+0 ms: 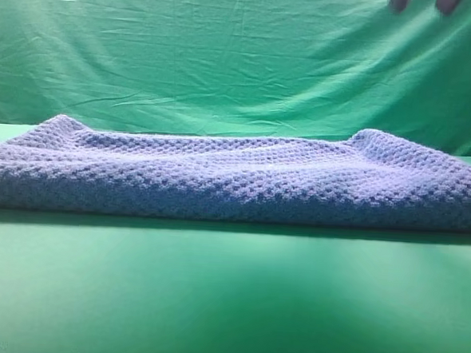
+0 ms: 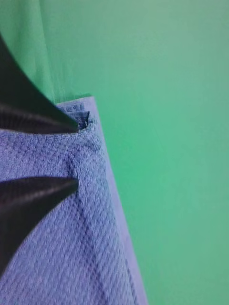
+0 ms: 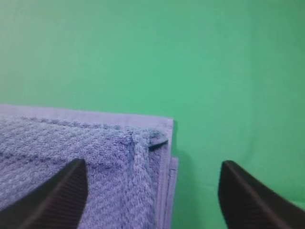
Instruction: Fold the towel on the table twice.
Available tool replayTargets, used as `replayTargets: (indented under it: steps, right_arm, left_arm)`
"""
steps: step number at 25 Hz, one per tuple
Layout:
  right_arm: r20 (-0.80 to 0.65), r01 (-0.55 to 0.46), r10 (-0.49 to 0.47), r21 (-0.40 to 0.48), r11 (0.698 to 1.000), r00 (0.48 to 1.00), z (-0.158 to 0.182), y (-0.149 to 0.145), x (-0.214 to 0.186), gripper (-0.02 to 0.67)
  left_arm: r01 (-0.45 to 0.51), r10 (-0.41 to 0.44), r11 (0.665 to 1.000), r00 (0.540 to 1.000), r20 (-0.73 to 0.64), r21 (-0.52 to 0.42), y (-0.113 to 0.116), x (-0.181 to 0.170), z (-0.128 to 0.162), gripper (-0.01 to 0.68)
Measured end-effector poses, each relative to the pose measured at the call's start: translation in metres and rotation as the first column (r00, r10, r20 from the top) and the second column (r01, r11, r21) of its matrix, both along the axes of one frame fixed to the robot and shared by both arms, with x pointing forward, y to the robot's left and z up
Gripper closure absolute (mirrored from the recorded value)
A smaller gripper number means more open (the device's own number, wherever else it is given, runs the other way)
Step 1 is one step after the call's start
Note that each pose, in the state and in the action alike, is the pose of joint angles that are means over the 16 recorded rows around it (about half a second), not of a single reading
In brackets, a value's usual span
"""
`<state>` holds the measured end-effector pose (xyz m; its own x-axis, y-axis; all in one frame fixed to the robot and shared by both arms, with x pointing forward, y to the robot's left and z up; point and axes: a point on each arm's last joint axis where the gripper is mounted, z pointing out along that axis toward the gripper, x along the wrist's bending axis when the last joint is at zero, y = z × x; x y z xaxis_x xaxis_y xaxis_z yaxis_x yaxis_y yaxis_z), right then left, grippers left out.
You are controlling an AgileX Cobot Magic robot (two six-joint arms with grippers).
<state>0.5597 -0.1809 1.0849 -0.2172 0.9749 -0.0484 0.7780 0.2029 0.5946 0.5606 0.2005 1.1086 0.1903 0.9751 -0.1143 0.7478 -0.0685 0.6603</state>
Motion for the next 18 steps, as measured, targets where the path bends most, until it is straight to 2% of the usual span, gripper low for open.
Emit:
replayTargets:
  steps: [5, 9, 13, 18]
  right_arm:
    - [0.053, 0.011, -0.012, 0.014, 1.0, 0.999, 0.053, -0.018, -0.04, 0.508]
    - [0.108, 0.006, -0.01, 0.038, 0.999, 0.994, 0.085, -0.033, -0.079, 0.61]
    - [0.172, -0.017, 0.006, 0.062, 0.998, 0.985, 0.105, -0.049, -0.121, 0.647]
    - [0.254, -0.076, 0.053, 0.082, 0.994, 0.966, 0.11, -0.068, -0.174, 0.649]
  left_arm:
    - [0.058, -0.054, 0.997, 0.995, 0.09, -0.051, 0.007, -0.039, 0.057, 0.59]
    - [0.131, -0.114, 0.987, 0.978, 0.176, -0.091, 0.014, -0.081, 0.088, 0.661]
    - [0.208, -0.174, 0.971, 0.952, 0.252, -0.115, 0.022, -0.129, 0.102, 0.673]
    - [0.285, -0.229, 0.95, 0.916, 0.33, -0.131, 0.034, -0.189, 0.096, 0.673]
